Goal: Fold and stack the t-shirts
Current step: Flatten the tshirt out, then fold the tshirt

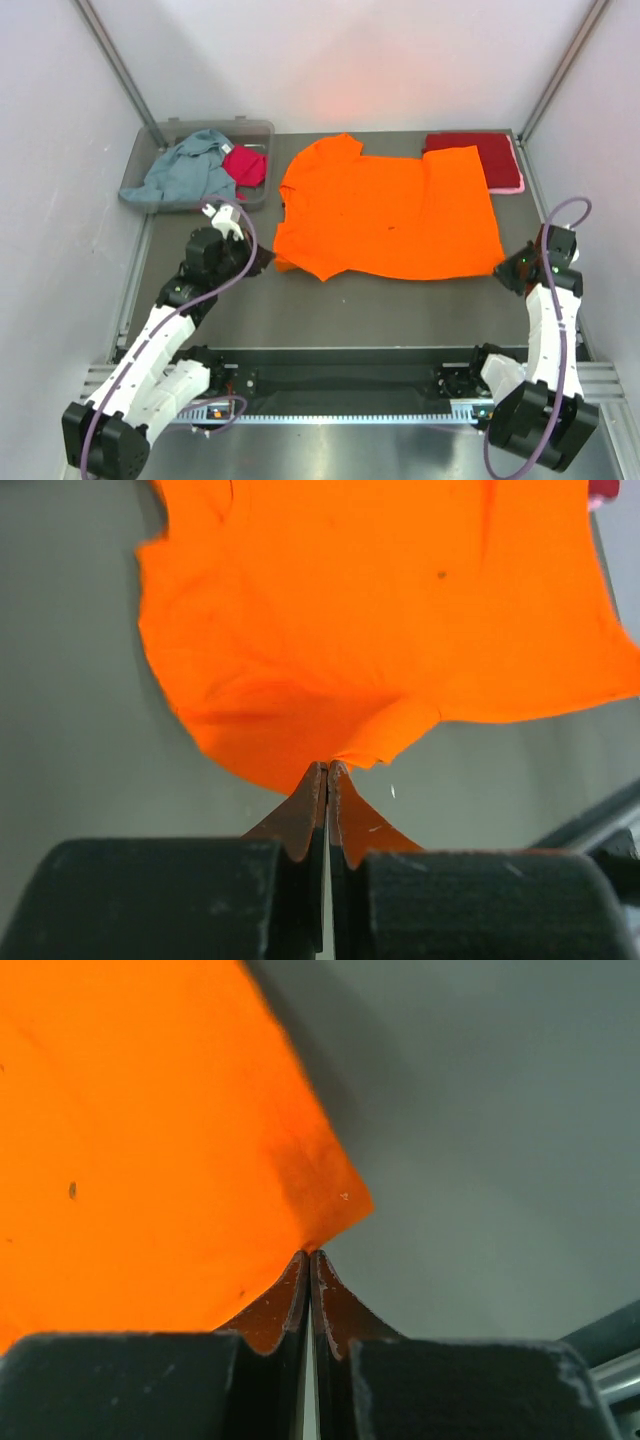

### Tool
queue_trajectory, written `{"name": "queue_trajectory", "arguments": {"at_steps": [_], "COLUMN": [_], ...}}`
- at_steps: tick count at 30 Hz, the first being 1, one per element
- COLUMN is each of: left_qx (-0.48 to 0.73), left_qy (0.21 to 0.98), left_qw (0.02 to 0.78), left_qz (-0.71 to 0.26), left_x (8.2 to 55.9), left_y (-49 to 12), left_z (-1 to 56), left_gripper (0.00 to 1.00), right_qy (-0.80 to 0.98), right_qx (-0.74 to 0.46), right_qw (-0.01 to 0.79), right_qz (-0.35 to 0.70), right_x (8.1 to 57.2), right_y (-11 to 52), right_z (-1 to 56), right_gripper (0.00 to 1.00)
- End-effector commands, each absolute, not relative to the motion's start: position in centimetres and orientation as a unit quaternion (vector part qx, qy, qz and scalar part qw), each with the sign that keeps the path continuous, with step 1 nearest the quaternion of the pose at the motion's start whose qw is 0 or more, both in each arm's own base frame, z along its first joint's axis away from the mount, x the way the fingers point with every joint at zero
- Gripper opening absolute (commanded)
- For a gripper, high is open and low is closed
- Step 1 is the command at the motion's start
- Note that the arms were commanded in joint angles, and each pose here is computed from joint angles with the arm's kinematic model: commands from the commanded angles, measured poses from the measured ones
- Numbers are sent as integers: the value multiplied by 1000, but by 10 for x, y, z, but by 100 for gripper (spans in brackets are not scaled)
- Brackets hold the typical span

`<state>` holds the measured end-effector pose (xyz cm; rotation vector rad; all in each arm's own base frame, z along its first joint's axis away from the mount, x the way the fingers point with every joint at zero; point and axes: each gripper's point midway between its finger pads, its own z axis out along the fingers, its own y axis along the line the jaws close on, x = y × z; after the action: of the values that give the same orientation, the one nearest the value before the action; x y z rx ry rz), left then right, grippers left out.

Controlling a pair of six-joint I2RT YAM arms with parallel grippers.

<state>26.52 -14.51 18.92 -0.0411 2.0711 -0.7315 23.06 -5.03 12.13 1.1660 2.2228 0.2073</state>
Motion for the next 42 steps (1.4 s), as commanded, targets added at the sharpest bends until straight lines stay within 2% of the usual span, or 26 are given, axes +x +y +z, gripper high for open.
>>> {"name": "queue_trajectory", "arguments": {"at_steps": [1, 5, 10, 13, 24, 34, 42], "left_qx": [-44, -21, -22, -39, -35, -33, -18], "left_qy": [843, 853, 873, 884, 892, 896, 887], "left_qw": [418, 359, 340, 351, 362, 347, 336], "left_qz": [-336, -379, -350, -307, -268, -276, -316], "left_x": [246, 232, 223, 222, 208, 178, 192], "left_y": [-153, -172, -163, -147, -130, -125, -145], "left_z": [173, 156, 153, 156, 196, 202, 187], "left_gripper": [0, 0, 0, 0, 0, 0, 0], "right_qy": [800, 793, 798, 801, 820, 824, 824], "right_qx": [482, 499, 503, 502, 484, 479, 478], "right_qw": [354, 347, 333, 326, 307, 303, 303], "right_qz": [52, 39, 0, -10, -7, -17, 21], "right_x": [227, 220, 195, 184, 170, 144, 163], "right_y": [-67, -71, -73, -72, -63, -55, -48], "right_z": [136, 133, 126, 119, 125, 125, 100], "right_gripper": [0, 0, 0, 0, 0, 0, 0]}}
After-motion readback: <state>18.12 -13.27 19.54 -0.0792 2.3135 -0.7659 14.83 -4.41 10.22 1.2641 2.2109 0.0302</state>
